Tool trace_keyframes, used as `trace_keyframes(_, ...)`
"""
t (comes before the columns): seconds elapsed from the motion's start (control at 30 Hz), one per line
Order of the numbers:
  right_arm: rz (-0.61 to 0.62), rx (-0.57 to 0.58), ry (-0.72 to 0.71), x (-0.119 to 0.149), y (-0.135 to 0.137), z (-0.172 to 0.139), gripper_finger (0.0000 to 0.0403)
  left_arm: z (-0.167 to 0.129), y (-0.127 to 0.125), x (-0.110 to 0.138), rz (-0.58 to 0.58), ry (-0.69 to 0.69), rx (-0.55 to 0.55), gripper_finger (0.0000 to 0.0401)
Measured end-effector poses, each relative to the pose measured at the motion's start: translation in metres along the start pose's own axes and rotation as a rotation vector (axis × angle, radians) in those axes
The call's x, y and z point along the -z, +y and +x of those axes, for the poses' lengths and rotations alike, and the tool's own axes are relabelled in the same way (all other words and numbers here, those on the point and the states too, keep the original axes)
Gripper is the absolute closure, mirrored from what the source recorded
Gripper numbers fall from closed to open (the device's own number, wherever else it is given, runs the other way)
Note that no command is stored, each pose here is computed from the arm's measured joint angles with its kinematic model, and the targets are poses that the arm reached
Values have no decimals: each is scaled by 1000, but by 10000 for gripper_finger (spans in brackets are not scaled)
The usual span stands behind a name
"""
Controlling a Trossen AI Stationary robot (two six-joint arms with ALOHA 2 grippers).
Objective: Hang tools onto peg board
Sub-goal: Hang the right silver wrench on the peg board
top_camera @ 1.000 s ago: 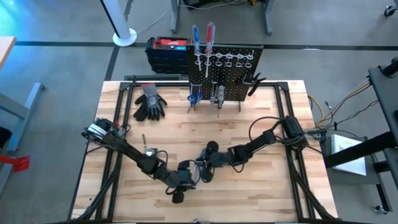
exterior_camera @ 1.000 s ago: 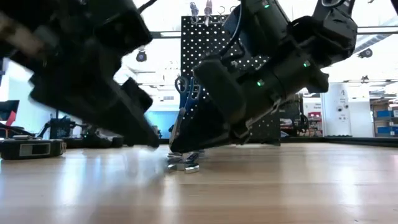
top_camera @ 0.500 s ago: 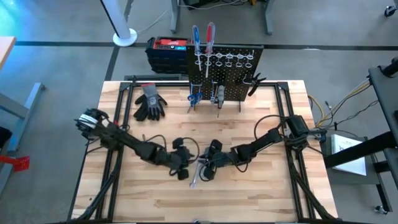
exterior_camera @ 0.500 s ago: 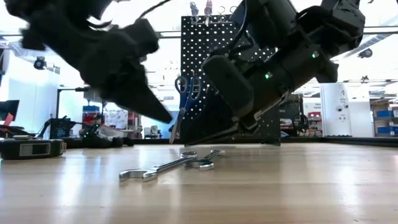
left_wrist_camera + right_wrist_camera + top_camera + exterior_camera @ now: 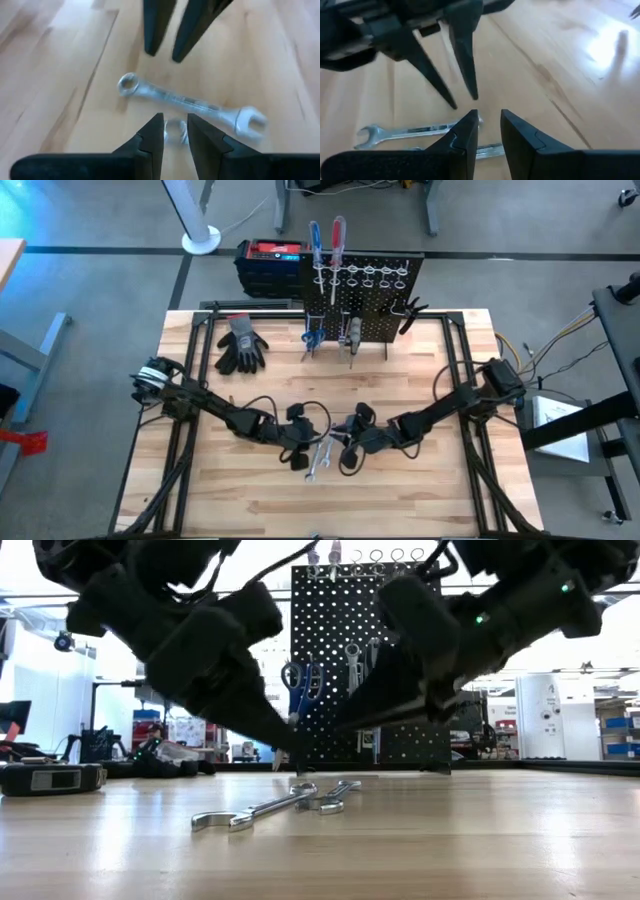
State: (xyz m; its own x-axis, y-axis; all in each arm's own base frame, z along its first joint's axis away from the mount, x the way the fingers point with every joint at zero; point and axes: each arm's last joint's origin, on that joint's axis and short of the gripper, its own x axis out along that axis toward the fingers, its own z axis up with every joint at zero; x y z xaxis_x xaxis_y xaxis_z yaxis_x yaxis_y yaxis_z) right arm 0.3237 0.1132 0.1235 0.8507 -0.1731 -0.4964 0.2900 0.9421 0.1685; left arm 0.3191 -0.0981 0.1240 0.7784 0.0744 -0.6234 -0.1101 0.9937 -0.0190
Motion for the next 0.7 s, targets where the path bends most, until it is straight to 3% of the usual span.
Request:
trace_keyframes(0.3,-10,41,6,2,-6,-18,326,22,0,-3,-18,45,-26,327)
trace_keyframes(0.7,26,48,15,12,-9,-24,335,19,19,11,-138,177,-131,327)
